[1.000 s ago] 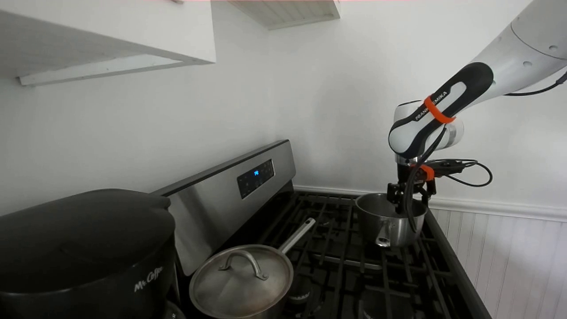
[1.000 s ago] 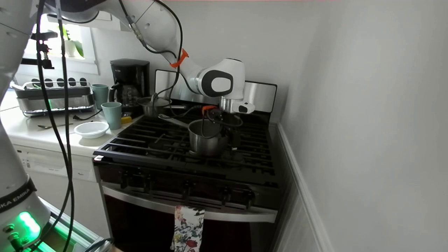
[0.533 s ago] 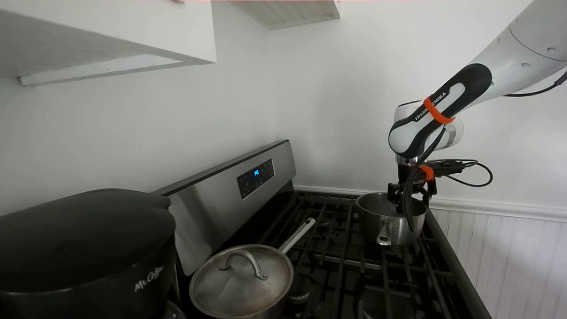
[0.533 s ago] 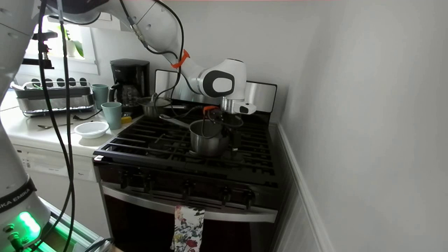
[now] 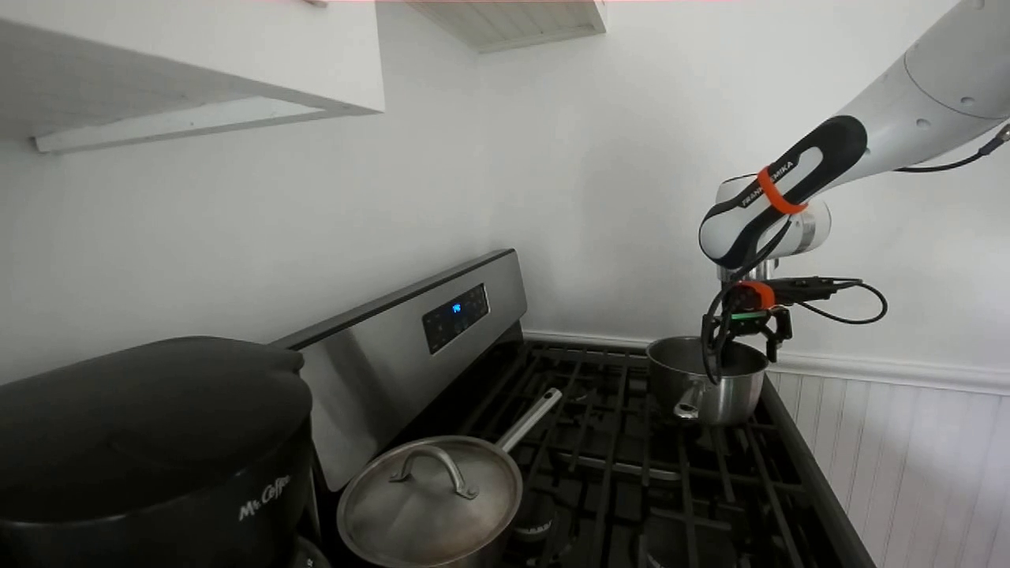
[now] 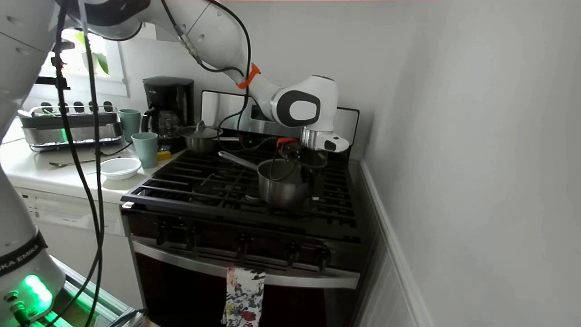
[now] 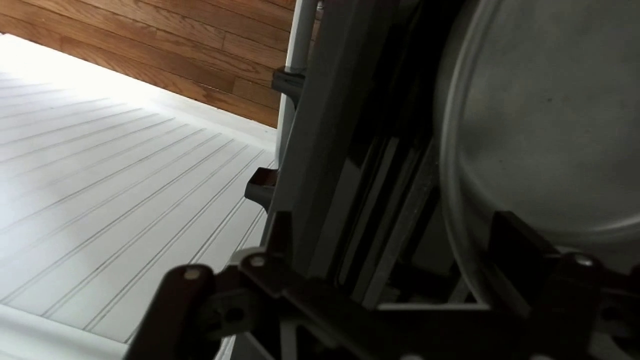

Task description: Move the open pot to the back right plate of the stove then place the lid on it

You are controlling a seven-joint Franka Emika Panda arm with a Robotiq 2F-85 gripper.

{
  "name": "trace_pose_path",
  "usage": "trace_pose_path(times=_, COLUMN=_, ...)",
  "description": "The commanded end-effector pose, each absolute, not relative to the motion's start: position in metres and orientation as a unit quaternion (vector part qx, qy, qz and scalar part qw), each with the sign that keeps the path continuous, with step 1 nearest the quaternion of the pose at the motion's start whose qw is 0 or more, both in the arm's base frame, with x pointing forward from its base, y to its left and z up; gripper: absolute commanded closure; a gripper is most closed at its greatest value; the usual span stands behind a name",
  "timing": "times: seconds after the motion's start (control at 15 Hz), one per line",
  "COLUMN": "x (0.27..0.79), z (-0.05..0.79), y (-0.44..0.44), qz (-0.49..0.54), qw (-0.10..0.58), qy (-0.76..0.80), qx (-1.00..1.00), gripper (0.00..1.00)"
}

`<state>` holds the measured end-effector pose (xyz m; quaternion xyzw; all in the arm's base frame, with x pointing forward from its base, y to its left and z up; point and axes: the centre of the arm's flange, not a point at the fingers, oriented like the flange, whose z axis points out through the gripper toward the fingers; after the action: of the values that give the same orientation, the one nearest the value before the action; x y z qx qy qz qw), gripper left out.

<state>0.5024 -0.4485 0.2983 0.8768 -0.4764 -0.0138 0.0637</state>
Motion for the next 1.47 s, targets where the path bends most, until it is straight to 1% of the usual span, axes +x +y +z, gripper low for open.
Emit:
trace_pose_path(times=0.0, x=0.518, z=0.300, y=-0.473, qz=-0.002, qw=0.043, qy=-0.517, qx=0.855, gripper=0.00)
trace_pose_path(times=0.4, x=0.541, z=0.298, y=-0.488, qz=0.024, qw=0.022, qy=-0.558, qx=0.829, gripper=0.00)
trace_pose_path(times=0.8, x=0.549, z=0.299, y=-0.495, qz=0.041, qw=0.010, qy=-0.575, qx=0.817, gripper=0.00)
trace_pose_path(times=1.4, x=0.507, z=0.351, y=-0.474, qz=0.079, qw=-0.010, qy=-0.519, qx=0.851, gripper=0.00)
